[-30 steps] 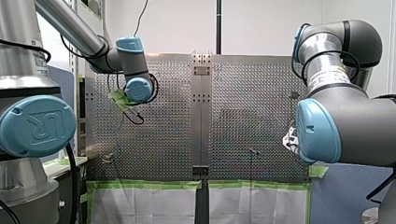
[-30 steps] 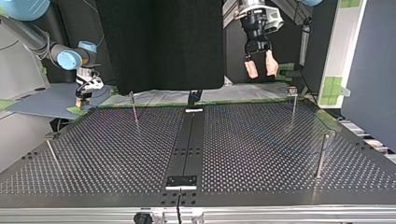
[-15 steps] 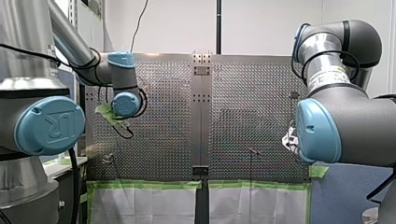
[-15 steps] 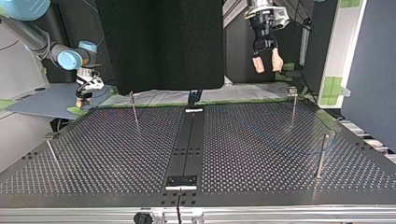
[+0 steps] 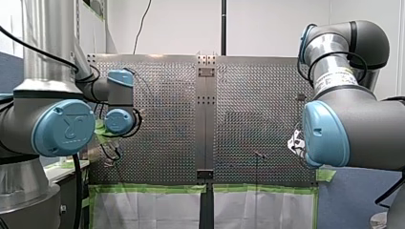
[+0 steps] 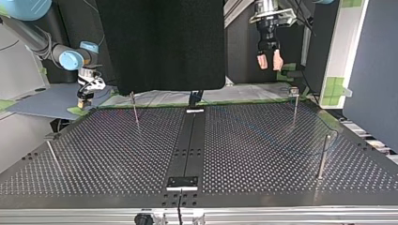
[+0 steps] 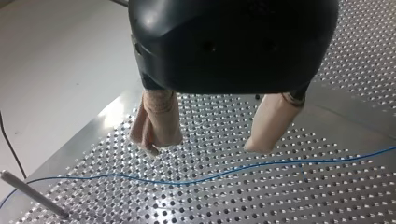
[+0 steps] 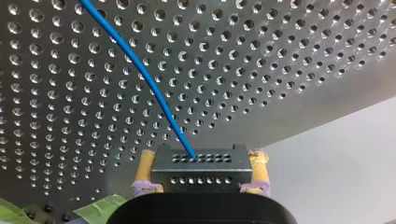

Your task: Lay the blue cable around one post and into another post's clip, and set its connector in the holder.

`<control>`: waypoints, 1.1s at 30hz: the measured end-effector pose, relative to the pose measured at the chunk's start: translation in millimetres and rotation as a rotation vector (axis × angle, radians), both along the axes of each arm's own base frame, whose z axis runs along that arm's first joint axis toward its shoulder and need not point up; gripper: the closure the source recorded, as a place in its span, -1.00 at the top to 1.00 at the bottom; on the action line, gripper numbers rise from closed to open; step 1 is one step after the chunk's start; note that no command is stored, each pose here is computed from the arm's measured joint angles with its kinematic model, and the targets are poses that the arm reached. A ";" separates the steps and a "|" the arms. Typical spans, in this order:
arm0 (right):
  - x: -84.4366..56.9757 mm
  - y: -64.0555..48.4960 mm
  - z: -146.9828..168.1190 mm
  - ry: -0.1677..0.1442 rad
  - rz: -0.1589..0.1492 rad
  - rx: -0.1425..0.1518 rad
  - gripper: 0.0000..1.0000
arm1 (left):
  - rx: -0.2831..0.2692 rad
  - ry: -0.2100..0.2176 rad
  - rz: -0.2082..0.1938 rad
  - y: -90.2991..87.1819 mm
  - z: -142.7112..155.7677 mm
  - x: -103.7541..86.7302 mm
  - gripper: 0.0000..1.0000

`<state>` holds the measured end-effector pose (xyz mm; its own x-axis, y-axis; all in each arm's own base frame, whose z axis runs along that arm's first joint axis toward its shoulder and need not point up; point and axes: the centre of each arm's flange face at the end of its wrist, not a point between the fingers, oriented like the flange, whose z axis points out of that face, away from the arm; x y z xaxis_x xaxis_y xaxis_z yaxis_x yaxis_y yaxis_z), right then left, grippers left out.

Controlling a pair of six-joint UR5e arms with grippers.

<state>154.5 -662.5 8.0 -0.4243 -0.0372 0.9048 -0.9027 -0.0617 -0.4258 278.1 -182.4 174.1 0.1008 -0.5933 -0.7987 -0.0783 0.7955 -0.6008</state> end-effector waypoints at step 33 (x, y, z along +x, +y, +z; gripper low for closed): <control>11.4 1.7 1.0 0.001 0.018 -0.002 -1.00 | -0.187 -0.197 0.110 67.0 114.7 119.5 0.99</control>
<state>165.9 -660.8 8.9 -0.4222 -0.0427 0.9055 -0.9021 -0.0786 -0.4243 397.6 -115.4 288.9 0.3149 -0.7050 -0.6355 -0.0256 0.6630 -0.7482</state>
